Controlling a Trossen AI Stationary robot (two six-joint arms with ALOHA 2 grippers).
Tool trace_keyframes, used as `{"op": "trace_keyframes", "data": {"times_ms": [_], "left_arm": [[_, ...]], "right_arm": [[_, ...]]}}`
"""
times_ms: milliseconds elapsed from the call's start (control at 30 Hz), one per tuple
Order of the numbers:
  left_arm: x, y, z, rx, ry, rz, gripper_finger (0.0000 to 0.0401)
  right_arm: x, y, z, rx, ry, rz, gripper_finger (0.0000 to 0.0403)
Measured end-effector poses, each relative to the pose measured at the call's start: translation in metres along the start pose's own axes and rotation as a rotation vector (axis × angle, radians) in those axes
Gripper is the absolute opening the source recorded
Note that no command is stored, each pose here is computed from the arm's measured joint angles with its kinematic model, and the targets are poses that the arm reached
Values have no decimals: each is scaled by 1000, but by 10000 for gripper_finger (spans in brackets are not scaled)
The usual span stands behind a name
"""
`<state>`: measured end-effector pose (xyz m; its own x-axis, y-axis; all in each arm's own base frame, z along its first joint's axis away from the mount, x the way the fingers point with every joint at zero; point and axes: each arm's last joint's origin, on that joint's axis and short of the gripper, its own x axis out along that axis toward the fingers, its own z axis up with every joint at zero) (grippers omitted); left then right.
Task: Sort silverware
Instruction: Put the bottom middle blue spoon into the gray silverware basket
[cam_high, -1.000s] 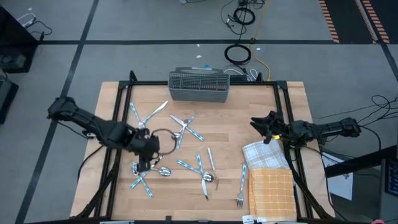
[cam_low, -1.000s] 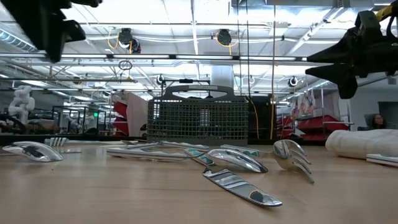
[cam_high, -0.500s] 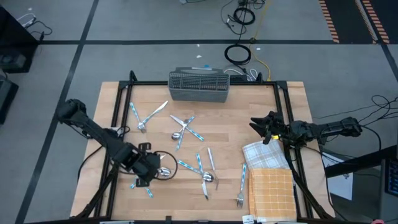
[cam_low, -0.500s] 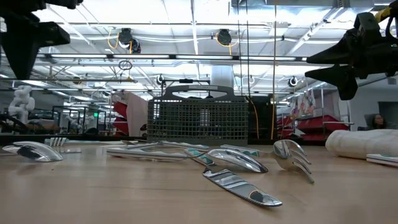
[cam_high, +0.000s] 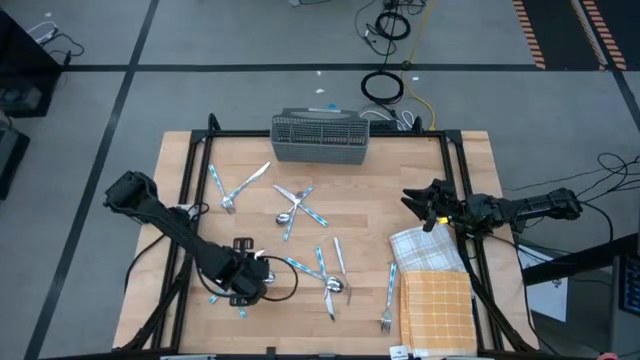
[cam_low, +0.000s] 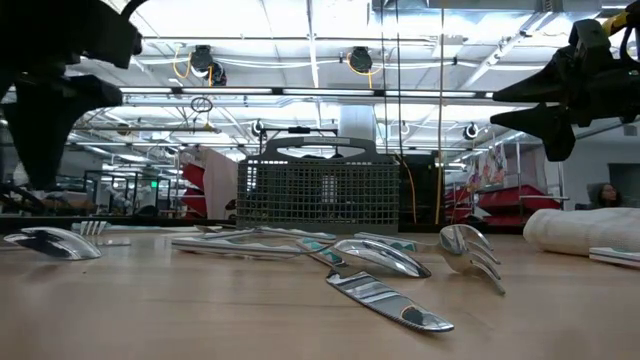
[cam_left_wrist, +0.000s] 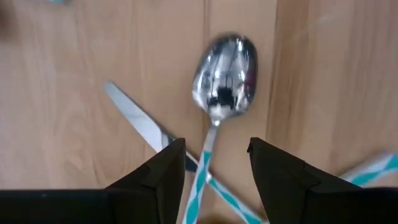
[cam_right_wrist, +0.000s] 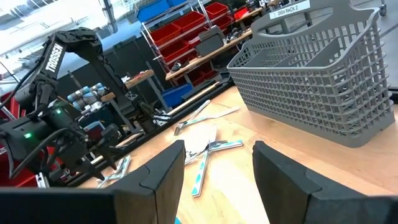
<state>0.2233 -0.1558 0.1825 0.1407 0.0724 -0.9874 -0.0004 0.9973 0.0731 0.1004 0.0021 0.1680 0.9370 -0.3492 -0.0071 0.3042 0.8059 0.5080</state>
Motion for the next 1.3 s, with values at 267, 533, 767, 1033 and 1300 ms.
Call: {"op": "trace_keyframes", "data": {"times_ms": [267,533,767,1033,1300], "left_arm": [[21,2,-8,-23,-23,-24,185],[27,2,-14,13,-21,-29,185],[42,2,-16,10,-101,-80,185],[58,12,-26,-45,-99,-101,167],[60,20,-21,-51,-100,-95,20]], "right_arm": [[0,0,0,-2,0,0,178],[0,0,0,-2,-1,0,178],[0,0,0,1,-1,0,178],[0,0,0,24,-1,0,178],[0,0,0,28,-1,0,178]]}}
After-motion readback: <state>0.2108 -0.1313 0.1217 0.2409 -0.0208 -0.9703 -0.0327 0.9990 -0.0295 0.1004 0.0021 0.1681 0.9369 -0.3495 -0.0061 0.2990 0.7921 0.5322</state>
